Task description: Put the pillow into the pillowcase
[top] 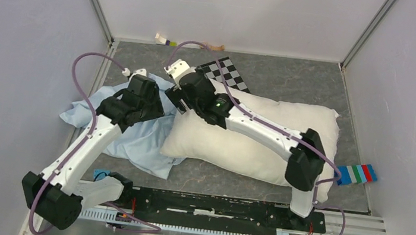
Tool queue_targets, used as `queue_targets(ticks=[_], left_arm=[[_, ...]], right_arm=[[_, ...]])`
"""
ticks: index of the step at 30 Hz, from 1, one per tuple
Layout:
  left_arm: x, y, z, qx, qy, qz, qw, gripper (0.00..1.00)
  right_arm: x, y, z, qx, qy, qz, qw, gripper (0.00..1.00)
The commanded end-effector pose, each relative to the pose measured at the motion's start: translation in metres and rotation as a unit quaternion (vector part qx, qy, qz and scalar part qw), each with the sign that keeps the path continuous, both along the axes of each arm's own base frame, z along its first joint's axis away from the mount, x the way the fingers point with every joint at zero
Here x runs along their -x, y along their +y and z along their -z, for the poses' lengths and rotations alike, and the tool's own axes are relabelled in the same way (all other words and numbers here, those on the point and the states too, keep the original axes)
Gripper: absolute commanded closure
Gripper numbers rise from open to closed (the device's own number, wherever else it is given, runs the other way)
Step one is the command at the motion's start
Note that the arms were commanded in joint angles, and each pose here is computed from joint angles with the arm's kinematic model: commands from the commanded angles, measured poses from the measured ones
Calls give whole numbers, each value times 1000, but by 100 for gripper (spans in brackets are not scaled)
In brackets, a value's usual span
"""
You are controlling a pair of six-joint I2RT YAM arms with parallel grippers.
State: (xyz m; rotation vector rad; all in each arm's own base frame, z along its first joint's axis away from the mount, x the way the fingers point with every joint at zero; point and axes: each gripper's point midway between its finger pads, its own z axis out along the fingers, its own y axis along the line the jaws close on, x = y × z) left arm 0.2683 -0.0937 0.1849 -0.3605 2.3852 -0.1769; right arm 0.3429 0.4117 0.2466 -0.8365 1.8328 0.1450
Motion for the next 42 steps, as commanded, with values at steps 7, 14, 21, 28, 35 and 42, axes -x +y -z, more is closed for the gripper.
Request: queue_targets(ticks=[7,14,21,28,35,42], left_arm=[[-6,23,0,15,-12,-63,998,23],[-14,1,28,13,44,5,999,20],[-13,-16,60,47,77,20,996,20],[0,-24,108,53,131,29,990,26],[16,-32,145,25,175,38,984,34],[4,-21,147,-11,167,9,986,81]], right_arm=[[-23,-20,100,60,61,70,994,38],[4,-43,-5,-42,11,33,998,100],[39,-90,-105,-140,-49,11,989,100],[67,-112,-139,-194,-62,-14,979,100],[80,-115,-139,-221,-50,-30,974,100],[98,-99,-132,-232,-22,-92,968,100]])
